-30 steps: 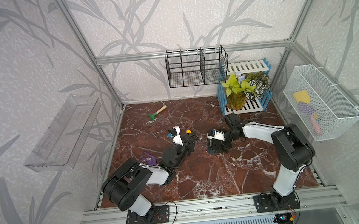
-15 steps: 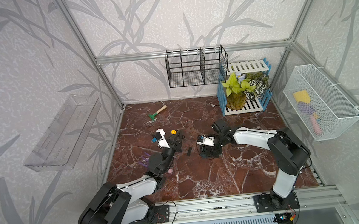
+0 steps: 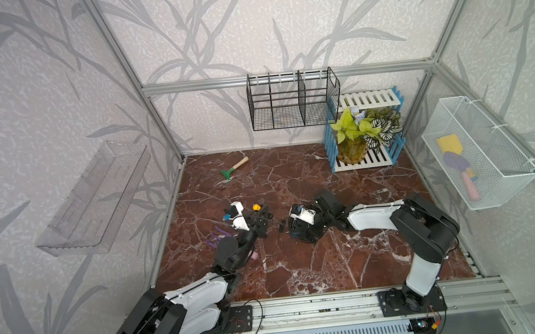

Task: Remove the battery from the alarm
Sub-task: Adjust the alarm at the center of the board, then release the battery from the alarm.

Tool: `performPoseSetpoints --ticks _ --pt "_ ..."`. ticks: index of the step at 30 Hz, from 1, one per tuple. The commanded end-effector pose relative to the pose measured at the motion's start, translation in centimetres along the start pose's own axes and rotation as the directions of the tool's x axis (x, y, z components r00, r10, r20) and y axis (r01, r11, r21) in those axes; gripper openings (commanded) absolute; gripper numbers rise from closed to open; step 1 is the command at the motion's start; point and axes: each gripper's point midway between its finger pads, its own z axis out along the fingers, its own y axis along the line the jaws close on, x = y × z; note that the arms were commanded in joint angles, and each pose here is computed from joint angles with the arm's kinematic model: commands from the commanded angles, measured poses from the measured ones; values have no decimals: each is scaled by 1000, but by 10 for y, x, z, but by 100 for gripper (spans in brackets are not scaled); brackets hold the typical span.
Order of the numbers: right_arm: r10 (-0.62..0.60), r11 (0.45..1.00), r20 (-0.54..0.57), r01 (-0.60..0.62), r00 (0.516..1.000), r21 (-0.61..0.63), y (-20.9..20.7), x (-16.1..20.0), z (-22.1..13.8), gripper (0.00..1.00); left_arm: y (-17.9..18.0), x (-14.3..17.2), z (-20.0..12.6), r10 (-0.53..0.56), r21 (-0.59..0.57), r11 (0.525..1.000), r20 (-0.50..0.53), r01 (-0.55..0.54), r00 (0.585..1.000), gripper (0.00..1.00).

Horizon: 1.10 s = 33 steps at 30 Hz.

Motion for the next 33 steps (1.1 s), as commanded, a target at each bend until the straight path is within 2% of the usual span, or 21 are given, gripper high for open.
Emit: performPoseSetpoints --ticks 1,5,16,20,33 --pt "-6 1000 132 8 991 -13 2 -19 -3 100 -16 -12 6 -26 73 997 39 23 999 0" --pt "7 999 187 3 982 -54 4 -12 -1 96 -20 -9 13 -26 91 996 40 22 999 0" --pt "54 997 194 -44 980 -56 0 2 9 79 -25 4 35 33 68 997 30 -35 999 0" --pt "55 998 192 -45 980 -52 1 3 8 78 -17 10 36 86 20 996 24 -87 996 0" --pt "67 996 172 -56 983 -66 3 7 10 74 -14 25 48 205 16 979 -38 -205 978 0"
